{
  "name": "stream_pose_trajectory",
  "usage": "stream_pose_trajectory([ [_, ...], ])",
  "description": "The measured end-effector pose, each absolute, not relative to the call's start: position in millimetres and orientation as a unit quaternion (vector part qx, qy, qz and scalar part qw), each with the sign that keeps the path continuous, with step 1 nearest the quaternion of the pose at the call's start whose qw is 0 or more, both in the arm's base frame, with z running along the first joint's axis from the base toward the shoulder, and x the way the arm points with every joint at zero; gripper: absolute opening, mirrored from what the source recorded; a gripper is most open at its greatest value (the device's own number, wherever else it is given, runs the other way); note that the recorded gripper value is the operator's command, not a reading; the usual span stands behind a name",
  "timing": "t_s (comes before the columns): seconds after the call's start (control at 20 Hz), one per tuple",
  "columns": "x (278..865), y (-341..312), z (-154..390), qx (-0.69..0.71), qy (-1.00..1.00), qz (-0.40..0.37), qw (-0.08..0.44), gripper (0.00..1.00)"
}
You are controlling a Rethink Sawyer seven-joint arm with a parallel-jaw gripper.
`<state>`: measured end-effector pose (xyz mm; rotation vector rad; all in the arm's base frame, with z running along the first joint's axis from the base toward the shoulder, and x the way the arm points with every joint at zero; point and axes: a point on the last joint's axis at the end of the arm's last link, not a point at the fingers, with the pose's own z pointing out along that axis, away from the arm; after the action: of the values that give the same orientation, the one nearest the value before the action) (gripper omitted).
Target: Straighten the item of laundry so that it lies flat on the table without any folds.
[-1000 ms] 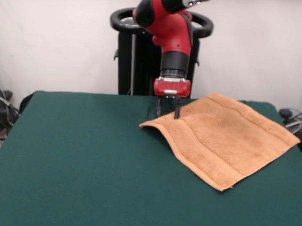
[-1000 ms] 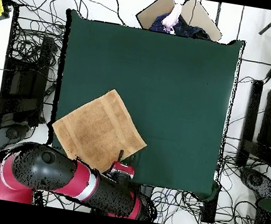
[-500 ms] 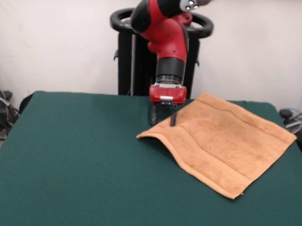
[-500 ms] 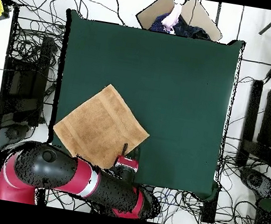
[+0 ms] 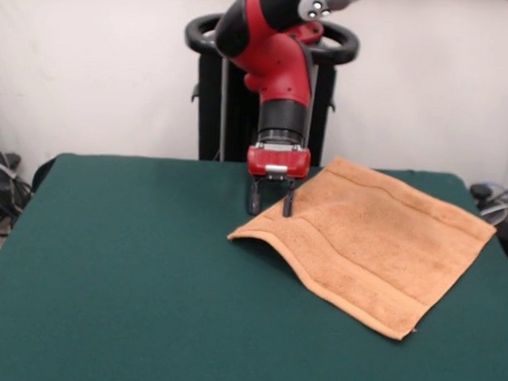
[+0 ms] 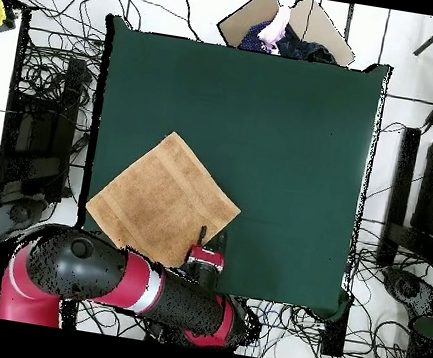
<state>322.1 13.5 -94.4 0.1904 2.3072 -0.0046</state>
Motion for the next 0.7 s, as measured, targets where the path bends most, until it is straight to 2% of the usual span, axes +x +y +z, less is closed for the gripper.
stream_pose_trajectory([
  [0.7,322.4,11.8,-94.3,0.071,0.914,0.001,0.400,1.00],
])
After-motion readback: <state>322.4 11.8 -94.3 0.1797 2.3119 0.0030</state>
